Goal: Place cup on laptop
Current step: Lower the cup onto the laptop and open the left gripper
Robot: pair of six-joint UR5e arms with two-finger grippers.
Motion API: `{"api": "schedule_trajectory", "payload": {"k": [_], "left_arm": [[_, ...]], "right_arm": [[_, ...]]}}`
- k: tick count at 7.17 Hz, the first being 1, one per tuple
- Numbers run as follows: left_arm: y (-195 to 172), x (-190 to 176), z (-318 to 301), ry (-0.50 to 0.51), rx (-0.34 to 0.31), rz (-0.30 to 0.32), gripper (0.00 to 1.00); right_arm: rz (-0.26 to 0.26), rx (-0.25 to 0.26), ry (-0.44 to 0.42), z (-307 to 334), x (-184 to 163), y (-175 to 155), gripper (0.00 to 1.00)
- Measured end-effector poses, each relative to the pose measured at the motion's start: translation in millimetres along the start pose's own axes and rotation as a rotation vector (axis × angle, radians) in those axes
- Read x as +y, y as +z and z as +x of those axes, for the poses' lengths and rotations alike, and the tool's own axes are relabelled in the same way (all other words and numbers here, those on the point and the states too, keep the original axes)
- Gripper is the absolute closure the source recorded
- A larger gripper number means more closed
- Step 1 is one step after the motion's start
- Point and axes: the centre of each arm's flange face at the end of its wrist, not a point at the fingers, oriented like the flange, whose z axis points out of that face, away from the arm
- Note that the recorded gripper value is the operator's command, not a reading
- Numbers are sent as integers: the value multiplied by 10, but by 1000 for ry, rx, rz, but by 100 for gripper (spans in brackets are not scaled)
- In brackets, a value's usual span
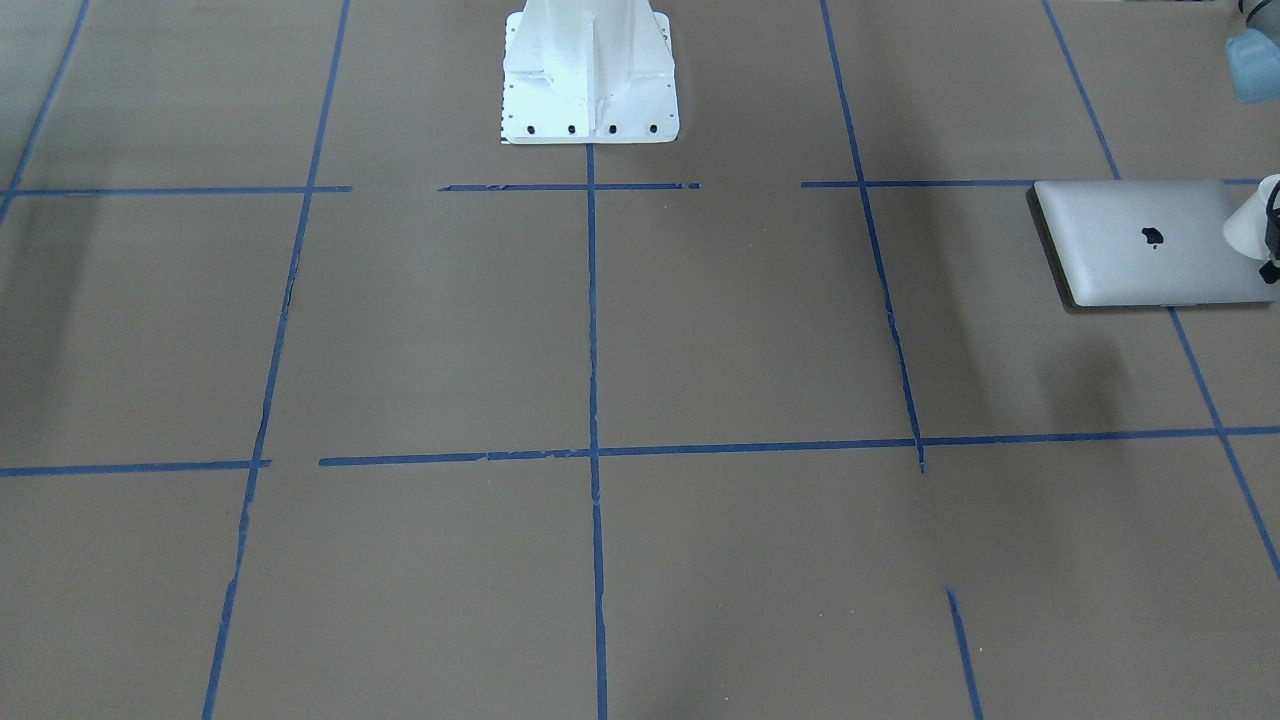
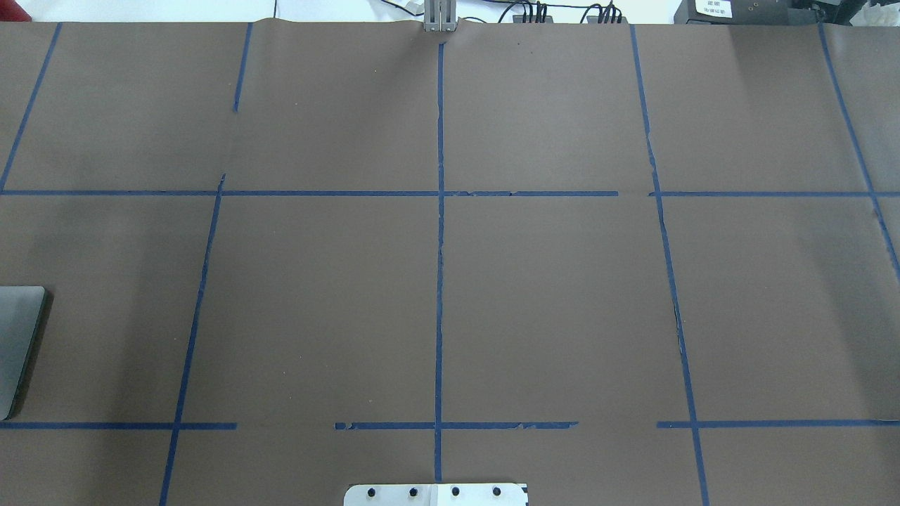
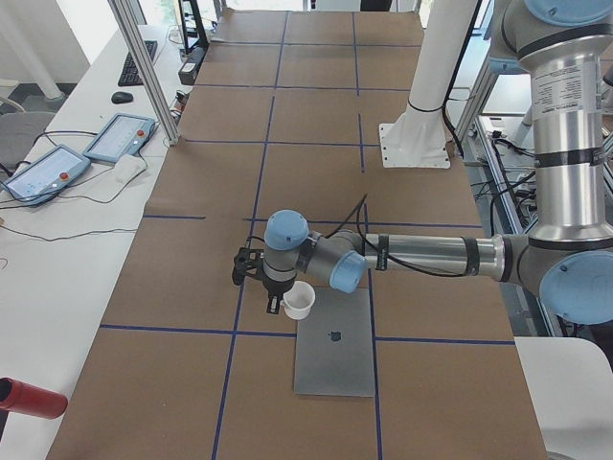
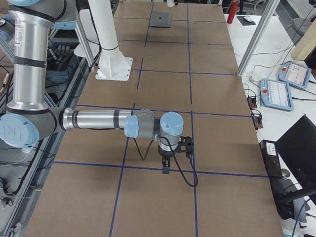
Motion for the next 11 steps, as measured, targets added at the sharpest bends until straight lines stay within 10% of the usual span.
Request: {"api": "schedule_trajectory", "payload": {"k": [11], "left_arm": [[1123, 737, -89, 19, 41, -122, 93]], "right_arm": [[0, 0, 0, 0, 0, 0, 0]]}}
